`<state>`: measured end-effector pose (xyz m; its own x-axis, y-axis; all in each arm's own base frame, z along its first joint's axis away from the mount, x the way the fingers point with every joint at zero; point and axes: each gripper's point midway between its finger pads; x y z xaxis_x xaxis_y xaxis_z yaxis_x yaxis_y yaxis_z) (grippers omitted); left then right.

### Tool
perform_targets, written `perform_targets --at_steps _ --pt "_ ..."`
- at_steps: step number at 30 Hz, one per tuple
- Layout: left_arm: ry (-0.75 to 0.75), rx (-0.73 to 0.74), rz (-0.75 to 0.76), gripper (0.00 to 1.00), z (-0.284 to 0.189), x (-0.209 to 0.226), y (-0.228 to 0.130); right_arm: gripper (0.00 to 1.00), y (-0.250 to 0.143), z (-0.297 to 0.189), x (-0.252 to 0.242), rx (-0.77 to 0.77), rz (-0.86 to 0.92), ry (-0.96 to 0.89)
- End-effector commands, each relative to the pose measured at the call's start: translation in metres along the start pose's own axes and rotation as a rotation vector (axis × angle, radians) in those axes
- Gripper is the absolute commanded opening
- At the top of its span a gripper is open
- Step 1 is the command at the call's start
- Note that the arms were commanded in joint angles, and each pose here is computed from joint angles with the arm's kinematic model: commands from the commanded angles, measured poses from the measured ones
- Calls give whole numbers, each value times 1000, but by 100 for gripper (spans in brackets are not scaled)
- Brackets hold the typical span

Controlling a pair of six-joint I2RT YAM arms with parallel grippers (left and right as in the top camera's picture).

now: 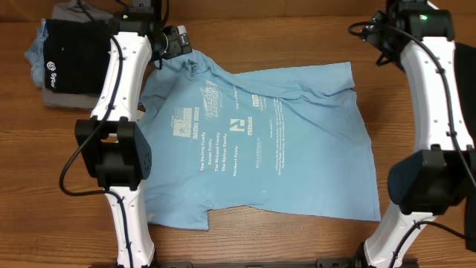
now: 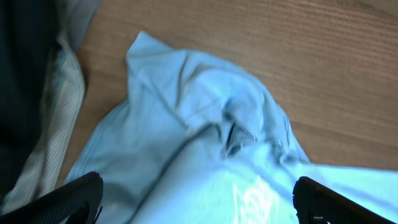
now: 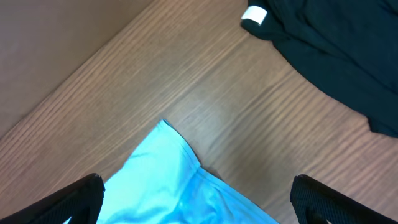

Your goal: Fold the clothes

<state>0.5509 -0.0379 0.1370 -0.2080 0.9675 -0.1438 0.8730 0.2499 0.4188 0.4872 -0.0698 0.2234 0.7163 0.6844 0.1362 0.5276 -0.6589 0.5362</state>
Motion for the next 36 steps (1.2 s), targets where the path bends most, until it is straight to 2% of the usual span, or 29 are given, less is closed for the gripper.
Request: perform_targets --at_steps 1,8,12,13,17,22,28,32,36 --pt "-20 -124 29 100 -86 -5 20 100 15 -53 -1 -43 16 95" --pt "11 -29 28 100 -181 13 -36 100 -17 -109 -17 86 0 178" --pt "11 -42 27 100 -227 20 -57 100 -32 -136 -29 133 -5 202" --pt "49 -52 -11 100 -250 31 -70 100 -38 -148 -40 146 -8 193" --pt "117 -63 -69 100 -285 51 -95 100 -50 -173 -61 161 -11 179" --pt "87 -120 -71 100 -315 54 -110 100 -62 -202 -82 164 -11 183" --pt "84 -119 -72 100 -333 68 -154 100 -78 -228 -98 148 -15 239" --pt "107 -35 -123 100 -317 80 -196 100 -101 -231 -109 195 -19 256" --pt "168 78 -176 100 -291 96 -237 100 -125 -213 -124 256 -30 201"
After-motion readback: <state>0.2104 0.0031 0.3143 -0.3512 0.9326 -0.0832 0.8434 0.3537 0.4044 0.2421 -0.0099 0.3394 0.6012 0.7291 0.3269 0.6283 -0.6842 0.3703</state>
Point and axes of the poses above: each gripper's point midway between its finger pads, its own z axis out along the fingers, its own x axis along the line the jaws close on, y = z × x, and after that the axes turned 4 degrees about z, right-handed
